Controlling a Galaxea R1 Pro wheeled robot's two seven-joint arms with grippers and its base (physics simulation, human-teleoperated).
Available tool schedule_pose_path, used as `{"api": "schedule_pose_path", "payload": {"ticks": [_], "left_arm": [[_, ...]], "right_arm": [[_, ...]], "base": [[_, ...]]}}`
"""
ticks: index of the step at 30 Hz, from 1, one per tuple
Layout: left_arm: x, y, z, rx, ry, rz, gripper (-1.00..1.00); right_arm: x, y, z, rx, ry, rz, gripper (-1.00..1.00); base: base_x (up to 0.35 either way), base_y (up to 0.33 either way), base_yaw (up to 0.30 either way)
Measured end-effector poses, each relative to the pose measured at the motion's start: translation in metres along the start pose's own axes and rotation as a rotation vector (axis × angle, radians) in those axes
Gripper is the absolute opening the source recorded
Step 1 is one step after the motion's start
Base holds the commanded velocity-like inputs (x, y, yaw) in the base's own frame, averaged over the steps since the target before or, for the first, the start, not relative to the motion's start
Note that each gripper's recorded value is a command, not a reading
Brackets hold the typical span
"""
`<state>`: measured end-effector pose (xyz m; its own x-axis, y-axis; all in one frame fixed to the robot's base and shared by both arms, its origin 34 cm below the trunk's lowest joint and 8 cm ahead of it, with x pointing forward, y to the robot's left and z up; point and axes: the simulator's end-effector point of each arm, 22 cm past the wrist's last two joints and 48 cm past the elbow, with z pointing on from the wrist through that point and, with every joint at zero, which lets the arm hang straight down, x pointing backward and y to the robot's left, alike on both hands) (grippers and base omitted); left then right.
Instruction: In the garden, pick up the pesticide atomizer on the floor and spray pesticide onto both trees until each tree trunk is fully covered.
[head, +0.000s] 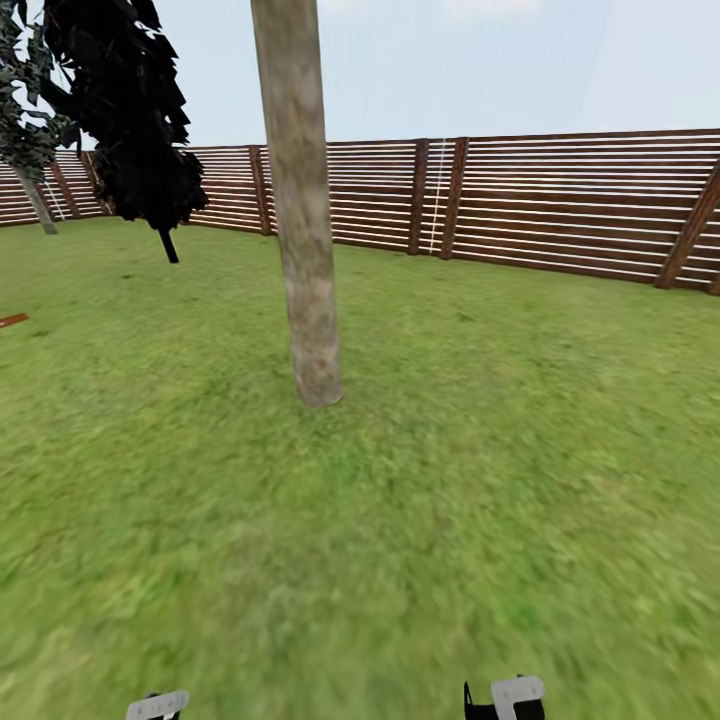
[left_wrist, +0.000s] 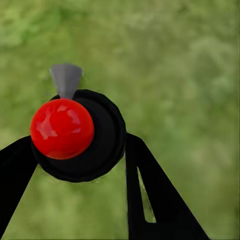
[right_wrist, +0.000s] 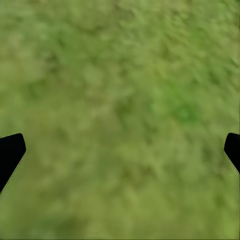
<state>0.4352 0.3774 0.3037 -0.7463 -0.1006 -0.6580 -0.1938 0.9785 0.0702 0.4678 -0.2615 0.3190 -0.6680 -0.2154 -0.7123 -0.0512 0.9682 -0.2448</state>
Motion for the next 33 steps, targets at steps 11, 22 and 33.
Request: {"api": "schedule_pose_path", "payload": {"ticks": [11, 22, 33], "left_arm": [[0.0, 0.0, 0.0, 0.0, 0.0, 0.0, -1.0], [0.0, -0.001, 0.0, 0.001, 0.001, 0.0, -1.0], [-0.001, 0.011, 0.0, -0.018, 0.002, -0.002, -1.0]], "right_arm": [[0.001, -0.001, 0.0, 0.003, 0.002, 0.002, 1.0], [0.001, -0.001, 0.0, 0.003, 0.002, 0.002, 1.0], [0.0, -0.006, 0.001, 0.013, -0.001, 0.003, 1.0]], "base": [[0.338, 0.0, 0.0], [0.338, 0.0, 0.0], [0.338, 0.0, 0.0]]}}
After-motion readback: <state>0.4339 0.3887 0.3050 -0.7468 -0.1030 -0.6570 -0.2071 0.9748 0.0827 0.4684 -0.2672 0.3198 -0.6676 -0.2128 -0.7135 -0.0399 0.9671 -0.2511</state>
